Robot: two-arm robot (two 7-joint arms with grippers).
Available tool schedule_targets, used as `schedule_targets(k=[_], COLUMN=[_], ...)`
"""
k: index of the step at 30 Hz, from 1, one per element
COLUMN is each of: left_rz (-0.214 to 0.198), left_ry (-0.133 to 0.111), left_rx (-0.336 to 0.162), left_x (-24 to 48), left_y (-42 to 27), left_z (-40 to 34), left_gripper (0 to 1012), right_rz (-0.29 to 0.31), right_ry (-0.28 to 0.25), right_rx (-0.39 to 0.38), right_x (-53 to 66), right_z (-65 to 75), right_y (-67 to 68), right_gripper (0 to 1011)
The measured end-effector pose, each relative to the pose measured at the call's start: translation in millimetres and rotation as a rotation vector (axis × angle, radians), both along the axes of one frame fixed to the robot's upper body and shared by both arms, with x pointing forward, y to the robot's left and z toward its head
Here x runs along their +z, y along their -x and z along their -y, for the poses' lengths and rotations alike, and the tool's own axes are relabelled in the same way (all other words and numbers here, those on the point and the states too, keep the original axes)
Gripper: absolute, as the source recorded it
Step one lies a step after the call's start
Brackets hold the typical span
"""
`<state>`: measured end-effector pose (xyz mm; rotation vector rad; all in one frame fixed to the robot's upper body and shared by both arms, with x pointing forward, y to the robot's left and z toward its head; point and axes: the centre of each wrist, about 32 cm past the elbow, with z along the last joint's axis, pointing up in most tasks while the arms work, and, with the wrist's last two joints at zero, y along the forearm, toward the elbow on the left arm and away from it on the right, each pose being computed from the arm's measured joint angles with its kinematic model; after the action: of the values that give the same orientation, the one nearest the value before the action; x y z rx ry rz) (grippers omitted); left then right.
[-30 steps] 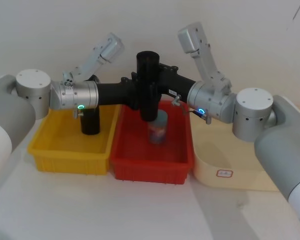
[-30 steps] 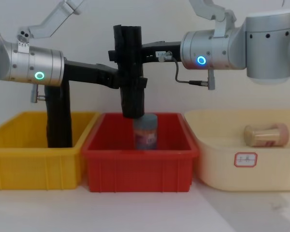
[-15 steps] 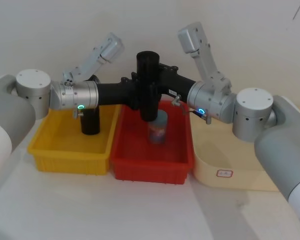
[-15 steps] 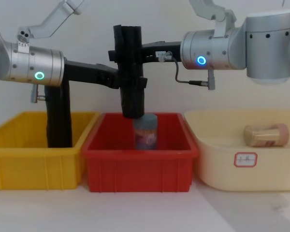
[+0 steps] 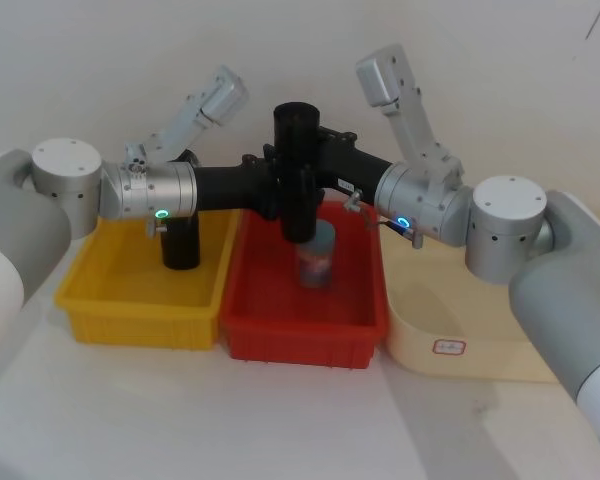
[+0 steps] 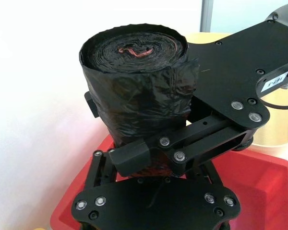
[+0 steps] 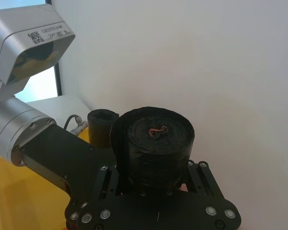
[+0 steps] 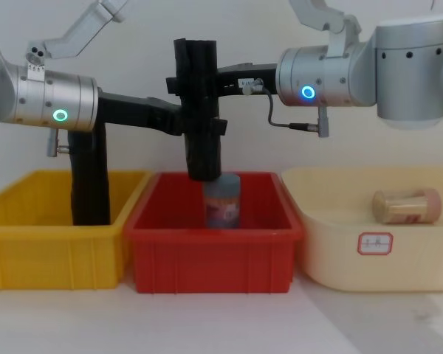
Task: Pick up the garbage bag with the one hand and transfer it to the other hand.
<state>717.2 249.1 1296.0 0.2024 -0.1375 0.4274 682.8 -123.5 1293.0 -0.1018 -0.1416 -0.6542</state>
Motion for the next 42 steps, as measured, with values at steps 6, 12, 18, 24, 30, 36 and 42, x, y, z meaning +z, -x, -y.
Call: schedule_targets(k=[6,12,18,24,30,36,42], left_rz=[0.000,0.000,0.000,0.000,0.000,0.000,0.000], left_ry=[0.000,0.000,0.000,0.000,0.000,0.000,0.000], left_rx=[0.000,0.000,0.001,0.001,0.001,0.001,0.001], left_x=[0.0,0.0,0.0,0.0,0.0,0.0,0.0], left_y=[0.0,0.0,0.0,0.0,0.0,0.0,0.0], left_z=[0.0,0.0,0.0,0.0,0.0,0.0,0.0], left_gripper=[766,940,1000,1000,1000,1000,1000], right_rz=[0.000,0.019,0.058,0.094,0.121,0.153,0.173], right_ry=[0.000,0.005,0.030,0.069,0.115,0.177,0.234], right_rx=[0.000,-0.016,-0.068,-0.135,-0.205,-0.299,-0.391], right_x=[0.1,4.2,13.9,25.0,35.3,49.0,60.3], right_z=[-0.2,-0.2,0.6,1.4,2.2,3.9,6.8], right_y=[0.1,2.6,8.0,14.9,21.6,30.6,39.0], right_gripper=[538,538,538,538,538,538,538])
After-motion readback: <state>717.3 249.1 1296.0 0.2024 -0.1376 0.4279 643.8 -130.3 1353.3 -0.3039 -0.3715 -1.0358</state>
